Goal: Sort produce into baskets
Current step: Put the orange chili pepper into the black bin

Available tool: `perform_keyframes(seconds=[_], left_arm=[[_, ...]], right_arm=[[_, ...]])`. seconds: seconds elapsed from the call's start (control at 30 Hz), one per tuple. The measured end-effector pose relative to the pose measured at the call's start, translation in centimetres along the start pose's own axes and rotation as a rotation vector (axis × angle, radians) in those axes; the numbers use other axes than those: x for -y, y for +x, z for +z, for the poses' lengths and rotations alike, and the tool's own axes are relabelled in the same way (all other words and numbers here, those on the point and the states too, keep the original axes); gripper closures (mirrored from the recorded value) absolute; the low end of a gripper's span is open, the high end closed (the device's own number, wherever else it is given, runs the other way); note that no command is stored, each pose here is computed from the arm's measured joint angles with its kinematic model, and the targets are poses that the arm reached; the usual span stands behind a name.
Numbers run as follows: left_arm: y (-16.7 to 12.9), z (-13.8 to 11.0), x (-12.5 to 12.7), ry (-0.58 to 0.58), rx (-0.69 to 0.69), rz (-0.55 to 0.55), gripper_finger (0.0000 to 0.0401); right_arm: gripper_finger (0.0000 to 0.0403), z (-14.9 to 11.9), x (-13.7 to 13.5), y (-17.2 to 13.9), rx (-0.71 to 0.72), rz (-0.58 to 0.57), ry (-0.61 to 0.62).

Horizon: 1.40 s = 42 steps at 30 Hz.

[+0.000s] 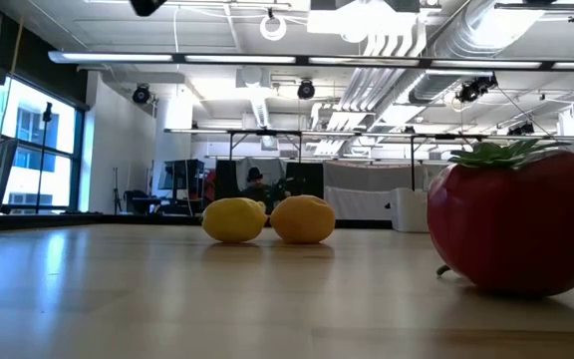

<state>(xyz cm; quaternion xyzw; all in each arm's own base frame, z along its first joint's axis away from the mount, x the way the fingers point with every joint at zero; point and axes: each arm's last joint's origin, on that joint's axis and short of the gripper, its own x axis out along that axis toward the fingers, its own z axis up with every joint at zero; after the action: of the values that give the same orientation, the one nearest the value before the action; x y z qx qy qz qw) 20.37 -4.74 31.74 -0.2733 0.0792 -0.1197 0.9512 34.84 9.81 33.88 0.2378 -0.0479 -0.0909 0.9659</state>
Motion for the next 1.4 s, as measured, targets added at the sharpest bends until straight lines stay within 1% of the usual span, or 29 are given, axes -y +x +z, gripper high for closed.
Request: perform_keyframes(seconds=[0.07, 0.17, 0.23, 0.37, 0.47, 0.67, 0.73, 0.87, 1.03, 1.1, 1.13, 1.23, 1.33, 1.4], left_arm=[[0.7, 0.3, -0.4, -0.010, 0.033, 0.003, 0.0231], [1.8, 0.7, -1.0, -0.047, 0.087, -0.001, 0.0231], [2.5, 0.8, -1.3, -0.064, 0.113, -0.018, 0.0231], [3.9, 1.3, -1.6, -0.071, 0.100, -0.032, 0.0231], [4.9, 2.0, -1.3, -0.044, 0.086, -0.068, 0.0231], [6.3, 2.9, -1.1, -0.022, 0.086, -0.069, 0.0231], [6.7, 2.8, -1.1, -0.007, 0.076, -0.074, 0.0237], [7.1, 2.5, -1.4, 0.010, 0.054, -0.074, 0.0272], [7.1, 2.5, -1.4, 0.054, 0.058, -0.067, 0.0349], [7.0, 2.6, -1.5, 0.063, 0.064, -0.058, 0.0380], [7.0, 2.7, -1.6, 0.067, 0.065, -0.054, 0.0388], [6.9, 2.8, -1.9, 0.066, 0.055, -0.057, 0.0390], [6.6, 2.6, -2.2, 0.047, 0.005, -0.047, 0.0392], [6.3, 2.5, -2.2, 0.061, -0.026, -0.039, 0.0396]], right_arm=[[0.0402, 0.3, 0.1, 0.1, 0.010, 0.020, -0.005], [0.0402, 0.3, 0.2, 0.2, 0.010, 0.019, -0.008], [0.0403, 0.3, 0.2, 0.2, 0.006, 0.029, -0.016], [0.0403, 0.3, 0.2, 0.2, 0.004, 0.035, -0.019], [0.0403, 0.3, 0.2, 0.2, 0.005, 0.035, -0.025], [0.0403, 0.3, 0.2, 0.2, 0.001, 0.042, -0.026], [0.0403, 0.3, 0.2, 0.2, 0.002, 0.042, -0.026], [0.0403, 0.3, 0.2, 0.2, 0.001, 0.042, -0.025], [0.0400, 0.4, 0.2, 0.2, 0.012, 0.028, -0.021], [0.0392, 0.3, 0.3, 0.2, 0.017, 0.001, -0.005], [0.0385, 0.3, 0.4, 0.2, 0.019, -0.013, -0.002], [0.0354, 0.3, 0.6, 0.3, 0.010, -0.029, -0.007], [0.0313, 0.0, 0.8, 0.3, -0.020, -0.052, 0.012], [0.0285, -0.2, 0.9, 0.3, -0.041, -0.052, 0.019]])
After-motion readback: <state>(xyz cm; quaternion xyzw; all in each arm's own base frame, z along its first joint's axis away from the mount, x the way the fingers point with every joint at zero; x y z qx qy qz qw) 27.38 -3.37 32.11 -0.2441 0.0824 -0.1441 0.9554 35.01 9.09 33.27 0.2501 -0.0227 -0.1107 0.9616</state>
